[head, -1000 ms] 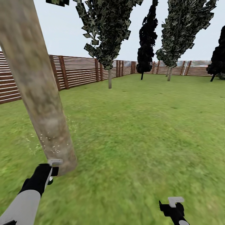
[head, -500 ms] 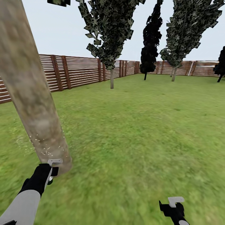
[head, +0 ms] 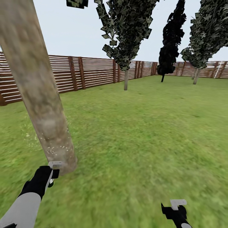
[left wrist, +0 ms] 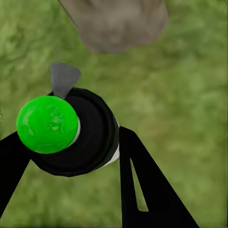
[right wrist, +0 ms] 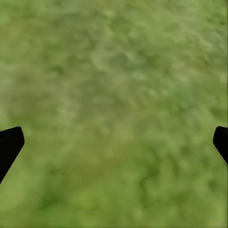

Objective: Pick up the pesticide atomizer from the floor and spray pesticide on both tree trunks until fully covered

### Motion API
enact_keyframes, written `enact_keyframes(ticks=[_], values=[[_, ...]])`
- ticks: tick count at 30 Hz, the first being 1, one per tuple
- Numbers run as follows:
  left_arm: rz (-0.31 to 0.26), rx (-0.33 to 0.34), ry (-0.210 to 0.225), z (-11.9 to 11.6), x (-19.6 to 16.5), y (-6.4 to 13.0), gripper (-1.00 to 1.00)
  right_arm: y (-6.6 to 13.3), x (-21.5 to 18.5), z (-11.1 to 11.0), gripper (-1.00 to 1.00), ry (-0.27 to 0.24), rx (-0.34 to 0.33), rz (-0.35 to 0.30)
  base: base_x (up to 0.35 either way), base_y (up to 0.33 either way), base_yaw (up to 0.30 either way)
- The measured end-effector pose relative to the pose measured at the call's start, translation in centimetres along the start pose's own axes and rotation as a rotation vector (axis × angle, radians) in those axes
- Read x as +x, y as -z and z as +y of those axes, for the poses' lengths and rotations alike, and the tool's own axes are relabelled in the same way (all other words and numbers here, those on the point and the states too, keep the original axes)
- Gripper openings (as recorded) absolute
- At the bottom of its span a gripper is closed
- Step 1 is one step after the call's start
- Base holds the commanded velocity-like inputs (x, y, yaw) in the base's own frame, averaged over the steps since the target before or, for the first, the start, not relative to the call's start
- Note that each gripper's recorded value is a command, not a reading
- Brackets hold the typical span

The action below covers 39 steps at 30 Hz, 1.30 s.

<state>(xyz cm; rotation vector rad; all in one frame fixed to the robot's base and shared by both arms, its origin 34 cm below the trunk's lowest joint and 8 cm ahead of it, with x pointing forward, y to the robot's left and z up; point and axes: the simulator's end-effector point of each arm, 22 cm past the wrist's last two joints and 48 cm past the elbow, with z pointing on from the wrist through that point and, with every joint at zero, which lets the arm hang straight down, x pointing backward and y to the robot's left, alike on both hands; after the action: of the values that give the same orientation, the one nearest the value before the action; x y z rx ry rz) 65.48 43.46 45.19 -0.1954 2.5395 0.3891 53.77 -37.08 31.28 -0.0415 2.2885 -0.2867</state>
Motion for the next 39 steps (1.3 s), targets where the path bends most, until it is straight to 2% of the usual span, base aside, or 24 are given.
enact_keyframes(ticks=[4,13,20,23,25,27,32,35,37,39], values=[[0.000,0.000,0.000,-0.1,0.0,0.0,-1.00,0.0,0.0,0.0,1.00,0.000,0.000,0.000,0.149,-0.269,0.220],[0.000,0.000,0.000,-0.1,0.0,0.0,-1.00,0.0,0.0,0.0,1.00,-0.001,0.000,0.000,0.175,-0.249,0.025],[0.000,-0.008,0.000,0.1,0.0,0.0,-1.00,0.0,0.0,0.0,1.00,0.000,0.000,0.000,0.236,-0.190,0.252],[-0.005,0.001,0.002,-0.6,-0.2,0.2,-1.00,0.0,0.0,0.0,1.00,-0.001,0.000,0.001,0.069,-0.039,0.277],[-0.021,0.005,0.002,-0.7,-1.0,0.4,-1.00,0.0,0.0,0.0,1.00,-0.001,0.000,0.000,0.004,-0.002,0.230],[-0.053,0.040,0.012,-3.2,-3.4,1.5,-1.00,0.0,0.0,-0.1,1.00,-0.001,0.002,-0.001,0.000,0.000,0.057],[-0.101,0.047,0.041,-3.4,-9.3,3.8,-1.00,0.0,0.0,-0.1,1.00,0.000,0.001,0.000,0.000,0.000,0.007],[-0.127,0.028,0.050,-2.0,-10.7,4.4,-1.00,0.0,0.0,-0.1,1.00,0.001,0.001,0.000,0.000,0.000,0.000],[-0.201,-0.014,0.075,0.5,-13.4,6.3,-1.00,0.0,0.0,-0.1,1.00,0.001,0.001,0.000,0.000,0.000,0.000],[-0.203,-0.015,0.083,0.5,-14.0,7.2,-1.00,0.0,0.0,-0.1,1.00,0.001,0.000,0.001,-0.165,0.000,0.000]])
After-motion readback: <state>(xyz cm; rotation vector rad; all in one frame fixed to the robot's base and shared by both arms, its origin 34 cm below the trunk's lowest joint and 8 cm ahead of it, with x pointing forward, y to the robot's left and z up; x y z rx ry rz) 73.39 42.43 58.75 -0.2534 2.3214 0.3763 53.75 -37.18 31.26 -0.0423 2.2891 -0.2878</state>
